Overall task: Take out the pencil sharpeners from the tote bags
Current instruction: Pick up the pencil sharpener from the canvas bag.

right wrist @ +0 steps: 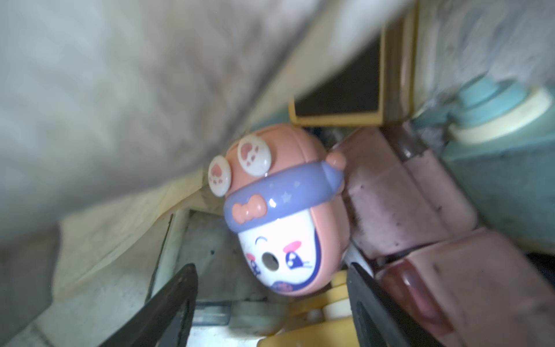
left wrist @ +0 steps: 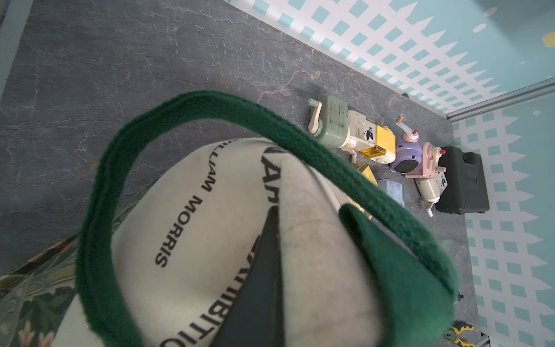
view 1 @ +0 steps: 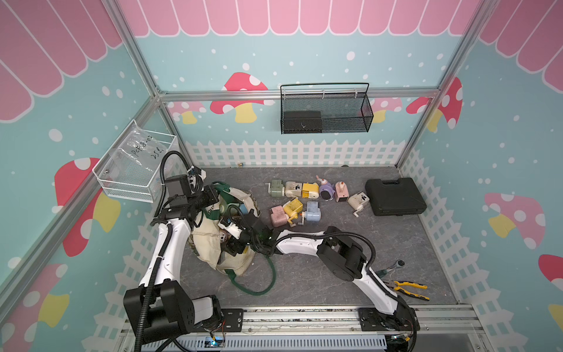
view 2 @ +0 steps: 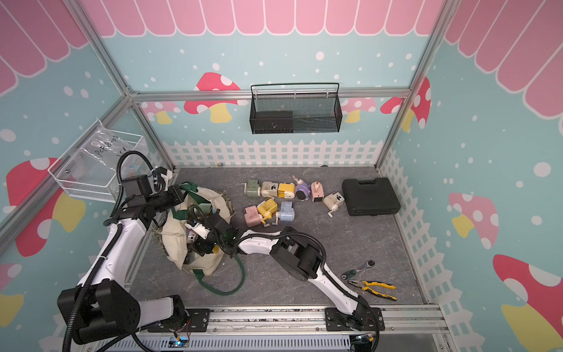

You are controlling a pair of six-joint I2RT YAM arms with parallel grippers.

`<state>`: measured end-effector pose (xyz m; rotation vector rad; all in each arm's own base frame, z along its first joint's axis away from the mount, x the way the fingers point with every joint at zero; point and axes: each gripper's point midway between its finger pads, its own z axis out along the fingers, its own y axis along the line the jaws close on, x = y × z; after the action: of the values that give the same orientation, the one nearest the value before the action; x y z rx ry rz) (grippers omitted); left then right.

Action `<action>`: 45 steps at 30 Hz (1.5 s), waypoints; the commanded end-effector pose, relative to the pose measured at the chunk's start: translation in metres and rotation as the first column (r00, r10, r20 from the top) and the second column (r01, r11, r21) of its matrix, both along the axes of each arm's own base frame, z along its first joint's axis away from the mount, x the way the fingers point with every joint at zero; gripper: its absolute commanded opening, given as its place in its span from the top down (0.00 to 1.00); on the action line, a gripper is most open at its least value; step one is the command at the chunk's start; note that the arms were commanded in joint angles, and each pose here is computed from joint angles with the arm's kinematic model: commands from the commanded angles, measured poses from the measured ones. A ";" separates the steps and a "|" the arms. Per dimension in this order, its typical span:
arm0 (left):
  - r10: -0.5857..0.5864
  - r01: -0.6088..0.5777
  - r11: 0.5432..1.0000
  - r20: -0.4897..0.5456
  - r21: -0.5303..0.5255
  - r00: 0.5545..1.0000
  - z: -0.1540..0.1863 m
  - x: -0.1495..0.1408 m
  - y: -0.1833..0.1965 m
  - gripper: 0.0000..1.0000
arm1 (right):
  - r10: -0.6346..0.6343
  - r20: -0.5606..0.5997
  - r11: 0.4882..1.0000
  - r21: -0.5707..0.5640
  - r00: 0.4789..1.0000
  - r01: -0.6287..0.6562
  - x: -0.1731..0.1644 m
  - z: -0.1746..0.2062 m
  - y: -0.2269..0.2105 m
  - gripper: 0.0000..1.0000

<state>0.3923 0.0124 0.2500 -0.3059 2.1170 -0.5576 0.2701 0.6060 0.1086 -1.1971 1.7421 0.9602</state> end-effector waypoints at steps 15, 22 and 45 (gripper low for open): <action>-0.044 0.045 0.999 0.124 0.000 0.991 0.036 0.008 -0.008 1.00 | 0.064 0.029 0.996 -0.065 0.998 -0.062 0.011 -0.052 0.043 0.00; -0.041 0.041 0.999 0.123 0.001 0.992 0.035 0.008 -0.007 1.00 | -0.194 0.046 0.957 -0.211 0.980 0.199 0.051 -0.075 0.018 0.08; -0.040 0.040 0.999 0.124 -0.002 0.992 0.036 0.007 -0.007 1.00 | -0.311 0.049 0.936 -0.156 0.949 0.315 0.072 -0.024 -0.034 0.29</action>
<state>0.3964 0.0094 0.2531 -0.2841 2.0998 -0.5694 0.3235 0.5867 0.0793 -1.0339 1.9247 0.6434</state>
